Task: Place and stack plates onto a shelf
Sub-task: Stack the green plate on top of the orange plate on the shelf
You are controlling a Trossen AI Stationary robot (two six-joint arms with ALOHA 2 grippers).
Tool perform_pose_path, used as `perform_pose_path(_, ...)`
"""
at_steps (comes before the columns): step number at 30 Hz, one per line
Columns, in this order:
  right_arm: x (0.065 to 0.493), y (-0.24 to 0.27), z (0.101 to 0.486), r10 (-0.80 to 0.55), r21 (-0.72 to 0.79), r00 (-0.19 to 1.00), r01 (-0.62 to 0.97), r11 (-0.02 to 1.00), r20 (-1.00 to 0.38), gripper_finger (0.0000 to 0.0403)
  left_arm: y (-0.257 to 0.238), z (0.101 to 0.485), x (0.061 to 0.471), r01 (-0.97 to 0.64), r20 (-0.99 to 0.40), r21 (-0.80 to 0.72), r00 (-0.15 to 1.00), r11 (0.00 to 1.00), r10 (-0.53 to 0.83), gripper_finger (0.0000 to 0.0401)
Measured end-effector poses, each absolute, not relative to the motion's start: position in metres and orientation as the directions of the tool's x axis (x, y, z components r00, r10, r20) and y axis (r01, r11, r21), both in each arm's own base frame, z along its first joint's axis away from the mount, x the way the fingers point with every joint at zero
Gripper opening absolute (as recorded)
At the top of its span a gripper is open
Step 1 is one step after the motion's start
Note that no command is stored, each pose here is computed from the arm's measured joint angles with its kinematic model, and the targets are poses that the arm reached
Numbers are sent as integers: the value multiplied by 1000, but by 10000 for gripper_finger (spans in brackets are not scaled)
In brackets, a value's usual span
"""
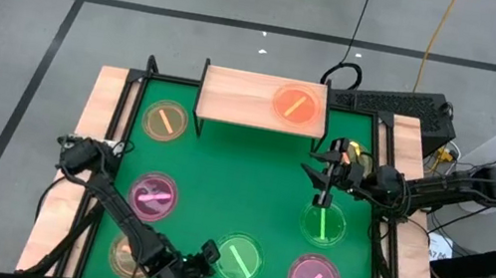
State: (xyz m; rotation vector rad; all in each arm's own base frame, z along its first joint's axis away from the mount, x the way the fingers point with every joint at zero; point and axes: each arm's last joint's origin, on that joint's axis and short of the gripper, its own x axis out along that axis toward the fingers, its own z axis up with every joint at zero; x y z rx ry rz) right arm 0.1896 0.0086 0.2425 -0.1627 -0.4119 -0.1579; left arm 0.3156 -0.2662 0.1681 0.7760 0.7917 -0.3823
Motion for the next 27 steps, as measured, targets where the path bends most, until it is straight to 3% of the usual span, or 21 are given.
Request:
perform_pose_path(8,190,9,242,-119,-125,905,185,975,409,132,-276,142,325,593,-751,443,655,673,-83,58)
perform_pose_path(11,190,9,242,-119,-125,904,185,975,409,132,-275,135,325,586,-757,464,652,665,-46,58)
perform_pose_path(27,190,9,242,-119,-125,905,185,975,408,132,-272,136,327,545,-737,508,676,667,8,58)
